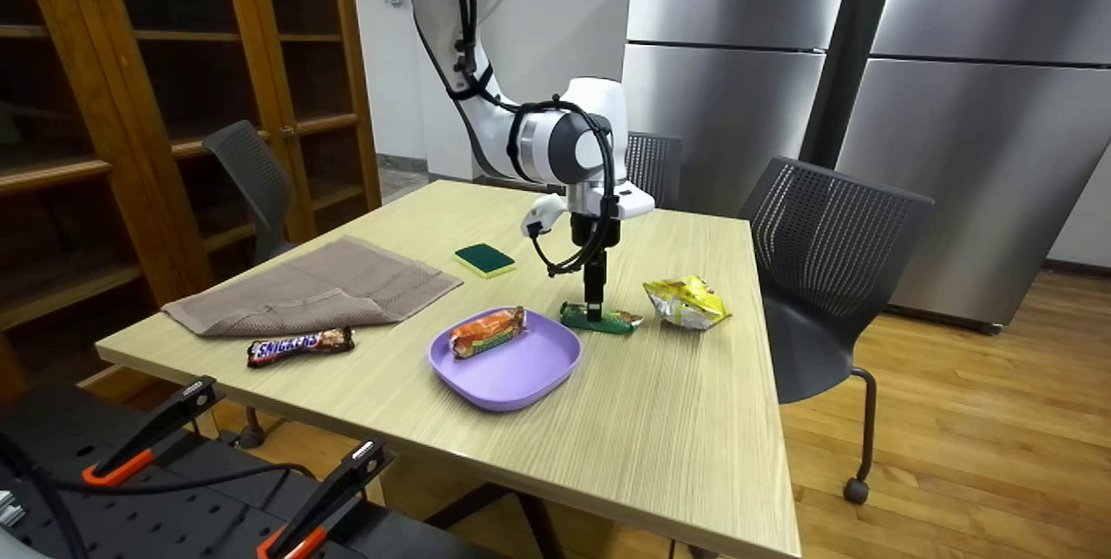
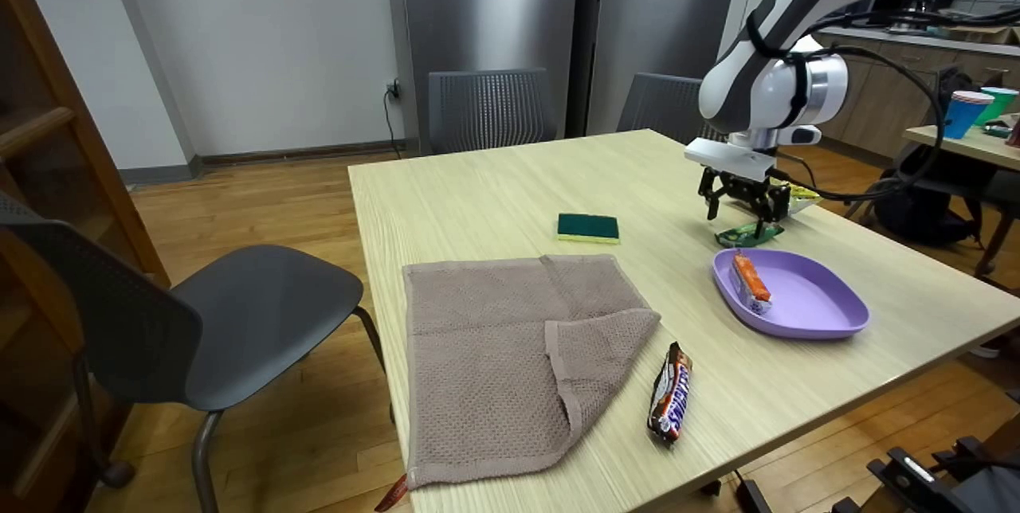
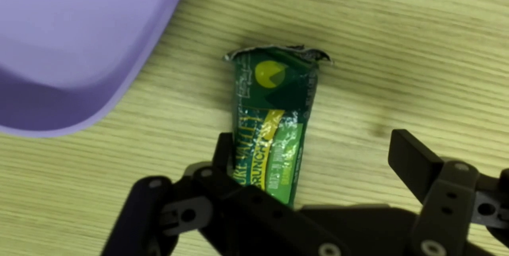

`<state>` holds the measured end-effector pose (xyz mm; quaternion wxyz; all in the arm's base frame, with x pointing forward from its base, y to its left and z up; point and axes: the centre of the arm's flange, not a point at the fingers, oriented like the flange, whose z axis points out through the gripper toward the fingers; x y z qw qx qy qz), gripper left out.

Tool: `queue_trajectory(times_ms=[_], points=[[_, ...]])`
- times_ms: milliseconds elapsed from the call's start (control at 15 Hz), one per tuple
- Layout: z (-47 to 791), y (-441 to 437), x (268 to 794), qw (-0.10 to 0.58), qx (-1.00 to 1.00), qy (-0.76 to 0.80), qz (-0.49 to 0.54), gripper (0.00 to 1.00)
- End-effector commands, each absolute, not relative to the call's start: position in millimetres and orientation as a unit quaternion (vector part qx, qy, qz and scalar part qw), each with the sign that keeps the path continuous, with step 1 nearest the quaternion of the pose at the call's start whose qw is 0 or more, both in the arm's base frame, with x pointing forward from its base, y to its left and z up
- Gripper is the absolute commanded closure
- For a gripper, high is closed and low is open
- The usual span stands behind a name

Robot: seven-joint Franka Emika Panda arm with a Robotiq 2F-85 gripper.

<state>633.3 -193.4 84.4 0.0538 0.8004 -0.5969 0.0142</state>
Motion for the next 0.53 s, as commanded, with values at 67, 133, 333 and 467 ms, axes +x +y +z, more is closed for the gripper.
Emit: queue_trajectory(times_ms=[67,133,333,467], points=[[86.7,-195.8,638.9,0.049,0.794,-0.606,0.013,0.0],[86.1,-195.8,638.1,0.049,0.794,-0.605,0.012,0.0],[83.5,-195.6,635.6,0.051,0.795,-0.604,0.01,0.0],[82.2,-195.9,634.7,0.051,0.795,-0.605,0.008,0.0]])
